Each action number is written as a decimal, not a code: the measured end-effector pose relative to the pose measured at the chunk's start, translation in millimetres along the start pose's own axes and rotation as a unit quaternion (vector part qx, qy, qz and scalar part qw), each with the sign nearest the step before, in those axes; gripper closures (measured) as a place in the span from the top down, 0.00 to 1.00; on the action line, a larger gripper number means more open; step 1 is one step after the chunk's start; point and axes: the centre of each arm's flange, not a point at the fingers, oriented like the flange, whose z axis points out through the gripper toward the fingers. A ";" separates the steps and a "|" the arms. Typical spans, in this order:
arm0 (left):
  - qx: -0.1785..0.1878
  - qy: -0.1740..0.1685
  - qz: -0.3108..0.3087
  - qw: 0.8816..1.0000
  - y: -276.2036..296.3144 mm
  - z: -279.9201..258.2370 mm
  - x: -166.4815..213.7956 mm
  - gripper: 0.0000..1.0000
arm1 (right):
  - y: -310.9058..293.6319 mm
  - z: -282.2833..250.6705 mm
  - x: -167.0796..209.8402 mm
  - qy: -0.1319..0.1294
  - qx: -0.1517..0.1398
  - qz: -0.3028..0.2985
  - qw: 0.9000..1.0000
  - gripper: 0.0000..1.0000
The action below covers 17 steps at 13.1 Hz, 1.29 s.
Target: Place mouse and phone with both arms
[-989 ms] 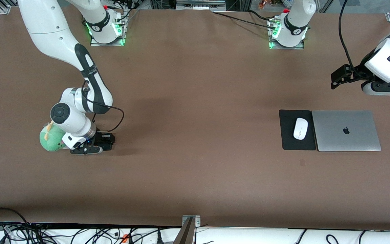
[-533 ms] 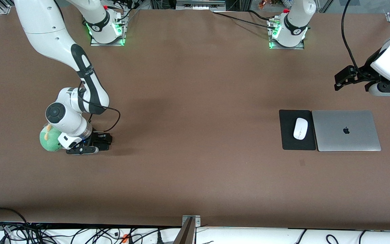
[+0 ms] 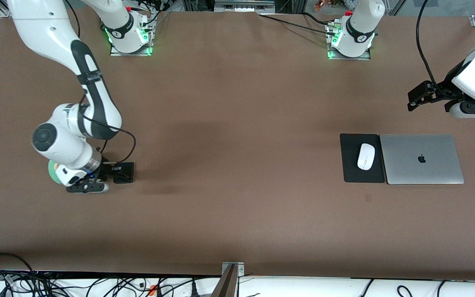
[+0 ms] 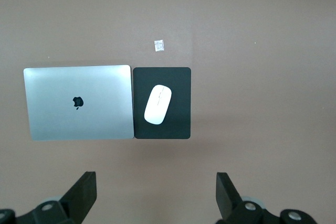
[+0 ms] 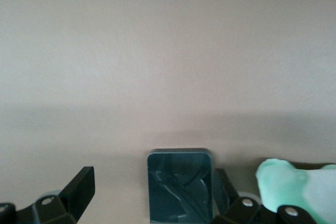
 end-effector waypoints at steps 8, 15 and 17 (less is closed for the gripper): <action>0.000 0.000 0.000 1.000 0.0 -0.4 0.0 1.00 | 34.6 -179.3 -12.1 -0.019 0.034 0.025 0.999 1.00; 0.000 0.001 0.000 1.000 0.0 -0.7 0.1 1.00 | 59.0 -288.9 -58.3 -0.066 -0.009 0.006 0.998 1.00; 0.000 0.001 0.000 1.000 0.0 -0.7 0.1 1.00 | 68.9 -312.7 -61.1 -0.072 -0.027 0.007 0.997 1.00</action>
